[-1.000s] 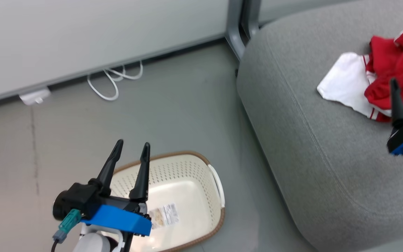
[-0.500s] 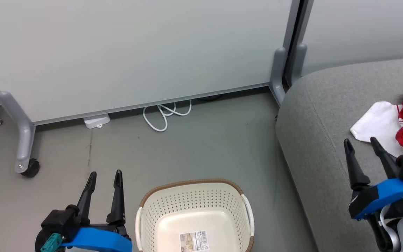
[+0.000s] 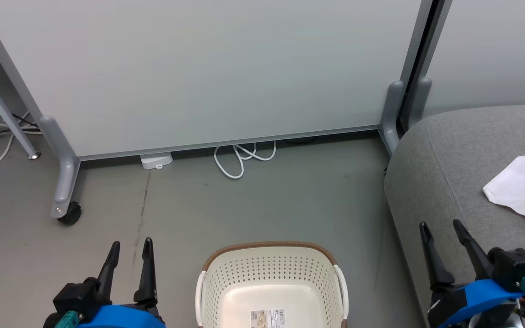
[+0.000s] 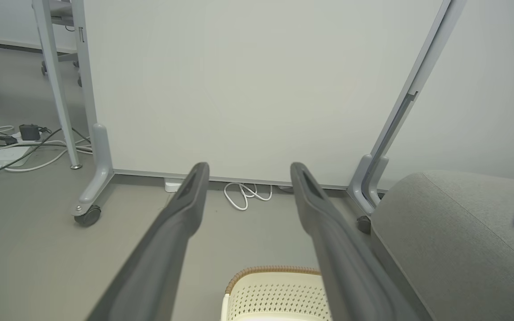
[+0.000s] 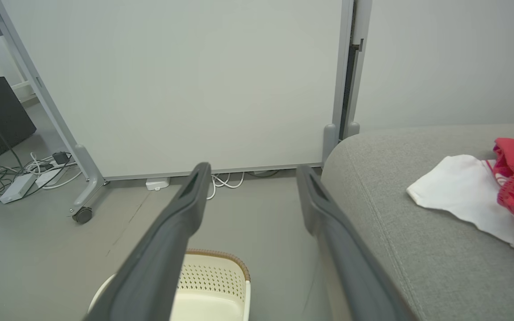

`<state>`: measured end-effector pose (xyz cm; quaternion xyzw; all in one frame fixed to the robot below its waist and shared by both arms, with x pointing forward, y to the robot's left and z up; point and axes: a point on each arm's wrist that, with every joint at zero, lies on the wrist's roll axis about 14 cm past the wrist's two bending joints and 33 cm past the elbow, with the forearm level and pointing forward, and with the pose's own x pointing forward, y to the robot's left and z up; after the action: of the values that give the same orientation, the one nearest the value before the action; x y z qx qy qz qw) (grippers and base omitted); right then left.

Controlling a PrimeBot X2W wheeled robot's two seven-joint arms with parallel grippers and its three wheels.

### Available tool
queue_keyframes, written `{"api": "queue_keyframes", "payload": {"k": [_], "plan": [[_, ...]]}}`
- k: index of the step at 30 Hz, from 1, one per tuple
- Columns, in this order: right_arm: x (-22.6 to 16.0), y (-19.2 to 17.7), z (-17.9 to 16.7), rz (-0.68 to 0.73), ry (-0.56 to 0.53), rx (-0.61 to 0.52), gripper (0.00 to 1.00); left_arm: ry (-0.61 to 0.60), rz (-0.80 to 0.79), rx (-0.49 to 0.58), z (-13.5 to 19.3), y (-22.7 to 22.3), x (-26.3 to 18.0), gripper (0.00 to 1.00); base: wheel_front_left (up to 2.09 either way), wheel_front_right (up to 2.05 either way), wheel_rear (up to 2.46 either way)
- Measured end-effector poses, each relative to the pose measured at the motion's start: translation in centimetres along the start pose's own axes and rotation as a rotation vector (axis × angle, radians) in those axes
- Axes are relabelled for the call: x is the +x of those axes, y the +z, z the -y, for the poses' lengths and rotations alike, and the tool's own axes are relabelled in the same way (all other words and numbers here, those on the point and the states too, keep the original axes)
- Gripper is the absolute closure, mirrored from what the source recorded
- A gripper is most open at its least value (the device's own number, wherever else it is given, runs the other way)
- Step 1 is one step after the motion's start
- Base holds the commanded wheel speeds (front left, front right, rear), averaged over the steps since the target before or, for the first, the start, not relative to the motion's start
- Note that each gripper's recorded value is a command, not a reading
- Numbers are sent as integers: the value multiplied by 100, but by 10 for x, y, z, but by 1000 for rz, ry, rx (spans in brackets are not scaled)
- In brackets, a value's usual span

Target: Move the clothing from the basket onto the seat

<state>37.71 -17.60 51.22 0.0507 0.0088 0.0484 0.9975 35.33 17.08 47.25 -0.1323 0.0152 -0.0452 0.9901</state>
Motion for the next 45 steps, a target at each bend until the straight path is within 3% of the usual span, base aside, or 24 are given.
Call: {"api": "queue_keyframes", "payload": {"k": [26, 27, 39, 45], "plan": [[-5, -8, -10, -16, 8, 35, 0, 19, -41, 0, -6, -12, -5, 0, 0, 0, 0], [-5, -10, -9, -22, 8, 36, 100, 20, -47, -1, -6, -14, -6, 100, 0, 0, 0], [-20, -57, -7, -170, -14, 60, 100, 74, -206, -40, -13, -66, -36, 100, 0, 0, 0], [-22, -61, -4, -178, -35, 165, 100, 111, -217, -131, -17, -68, -37, 100, 0, 0, 0]]}}
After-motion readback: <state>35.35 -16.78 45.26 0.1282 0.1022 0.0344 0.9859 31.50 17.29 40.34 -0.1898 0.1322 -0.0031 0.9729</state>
